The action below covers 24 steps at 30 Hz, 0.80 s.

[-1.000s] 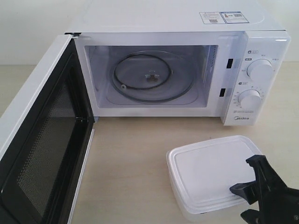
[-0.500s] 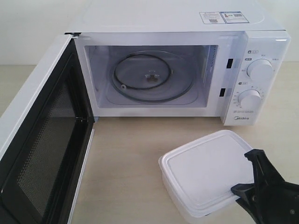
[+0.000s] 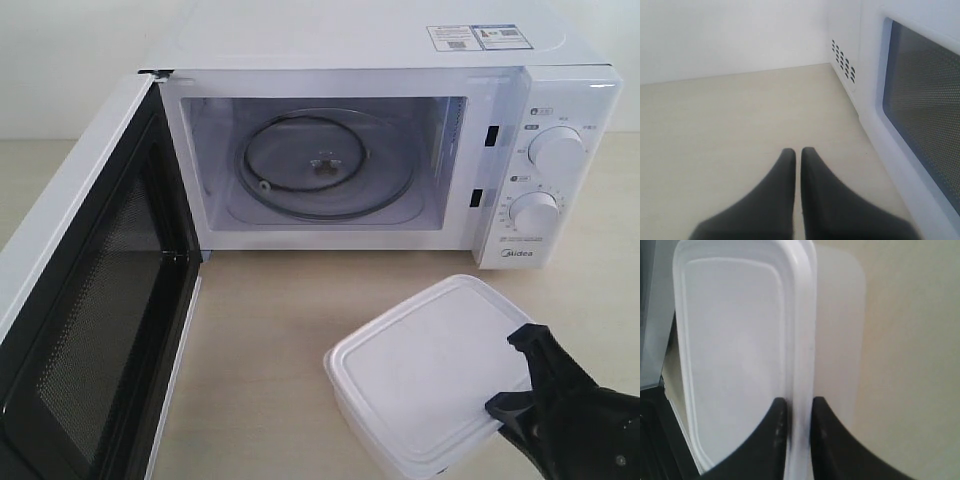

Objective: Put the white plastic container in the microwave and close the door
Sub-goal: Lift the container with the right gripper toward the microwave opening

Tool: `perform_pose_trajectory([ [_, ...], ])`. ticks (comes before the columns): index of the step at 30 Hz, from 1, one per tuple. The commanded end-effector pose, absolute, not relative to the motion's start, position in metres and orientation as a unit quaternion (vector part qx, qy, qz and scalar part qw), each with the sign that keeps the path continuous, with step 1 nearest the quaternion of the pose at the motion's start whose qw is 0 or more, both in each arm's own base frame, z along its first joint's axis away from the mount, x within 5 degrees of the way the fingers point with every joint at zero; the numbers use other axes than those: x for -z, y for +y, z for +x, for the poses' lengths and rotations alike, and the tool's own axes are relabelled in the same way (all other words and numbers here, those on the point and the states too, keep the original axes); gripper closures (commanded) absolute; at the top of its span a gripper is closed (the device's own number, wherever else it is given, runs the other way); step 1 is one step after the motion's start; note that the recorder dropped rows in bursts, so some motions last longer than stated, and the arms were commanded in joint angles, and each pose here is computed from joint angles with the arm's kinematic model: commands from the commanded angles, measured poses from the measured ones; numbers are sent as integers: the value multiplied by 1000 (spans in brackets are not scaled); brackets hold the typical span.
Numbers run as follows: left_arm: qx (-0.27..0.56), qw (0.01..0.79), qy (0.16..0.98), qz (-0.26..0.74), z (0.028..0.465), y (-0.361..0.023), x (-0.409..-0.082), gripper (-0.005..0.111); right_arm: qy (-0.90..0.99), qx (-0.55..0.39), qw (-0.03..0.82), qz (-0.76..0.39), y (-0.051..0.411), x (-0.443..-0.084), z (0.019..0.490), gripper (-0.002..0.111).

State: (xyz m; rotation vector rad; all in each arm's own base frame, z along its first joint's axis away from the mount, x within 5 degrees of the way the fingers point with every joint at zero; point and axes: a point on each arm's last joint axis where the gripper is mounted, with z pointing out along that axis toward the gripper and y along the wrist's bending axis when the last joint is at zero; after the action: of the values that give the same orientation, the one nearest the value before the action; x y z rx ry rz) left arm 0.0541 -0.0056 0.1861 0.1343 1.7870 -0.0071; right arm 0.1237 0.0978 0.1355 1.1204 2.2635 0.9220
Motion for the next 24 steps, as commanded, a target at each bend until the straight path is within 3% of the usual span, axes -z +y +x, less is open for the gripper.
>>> perform_pose_trajectory([
  [1, 7, 625, 779, 53, 54, -6, -185, 102, 831, -342, 234, 371, 100, -136, 124, 108],
  [24, 7, 625, 779, 53, 54, -6, -185, 102, 779, -474, 225, 342, 118, -155, 127, 108],
])
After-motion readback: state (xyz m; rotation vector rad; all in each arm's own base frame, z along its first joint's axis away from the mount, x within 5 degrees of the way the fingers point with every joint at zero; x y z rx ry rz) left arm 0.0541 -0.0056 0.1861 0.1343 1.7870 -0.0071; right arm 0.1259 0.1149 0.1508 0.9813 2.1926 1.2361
